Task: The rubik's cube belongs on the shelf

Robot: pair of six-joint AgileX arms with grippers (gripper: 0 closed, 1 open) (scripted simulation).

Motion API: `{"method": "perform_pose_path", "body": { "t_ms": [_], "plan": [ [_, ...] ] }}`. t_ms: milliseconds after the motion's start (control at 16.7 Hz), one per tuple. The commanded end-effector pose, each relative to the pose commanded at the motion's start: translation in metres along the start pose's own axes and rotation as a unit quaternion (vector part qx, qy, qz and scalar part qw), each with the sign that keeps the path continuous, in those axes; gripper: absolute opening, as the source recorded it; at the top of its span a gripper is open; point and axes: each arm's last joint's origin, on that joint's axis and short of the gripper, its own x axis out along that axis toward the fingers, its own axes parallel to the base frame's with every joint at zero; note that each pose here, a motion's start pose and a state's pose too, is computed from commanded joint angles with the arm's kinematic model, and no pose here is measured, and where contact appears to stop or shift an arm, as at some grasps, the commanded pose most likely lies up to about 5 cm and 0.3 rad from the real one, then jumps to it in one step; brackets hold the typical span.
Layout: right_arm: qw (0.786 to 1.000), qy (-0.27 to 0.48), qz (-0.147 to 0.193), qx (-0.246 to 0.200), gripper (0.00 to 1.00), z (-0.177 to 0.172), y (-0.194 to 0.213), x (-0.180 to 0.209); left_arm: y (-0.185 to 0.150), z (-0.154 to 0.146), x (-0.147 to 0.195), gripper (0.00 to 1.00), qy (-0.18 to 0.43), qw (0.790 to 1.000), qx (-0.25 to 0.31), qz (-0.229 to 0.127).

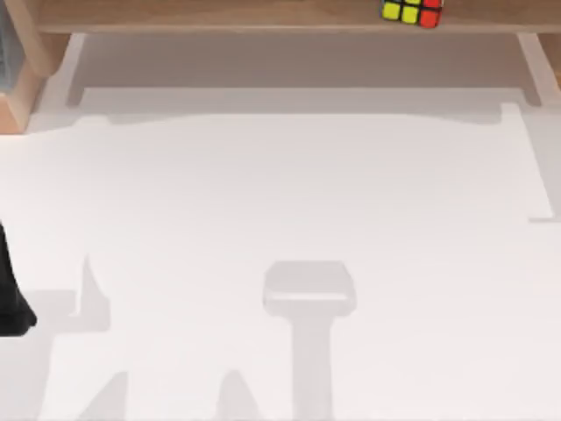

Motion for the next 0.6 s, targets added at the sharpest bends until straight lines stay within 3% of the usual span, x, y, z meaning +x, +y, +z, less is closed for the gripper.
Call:
{"method": "perform_pose_path", "body": {
  "t_ms": [180, 600],
  "plan": [
    [1.0, 0.003, 0.006, 0.005, 0.0, 0.0, 0.003, 0.005, 0.0, 0.0, 0.0, 1.0, 0.0, 1.0, 0.0, 0.0],
    [1.0, 0.001, 0.001, 0.001, 0.0, -0.001, 0.0, 0.062, 0.0, 0.0, 0.0, 1.0, 0.0, 1.0, 0.0, 0.0]
  ]
}}
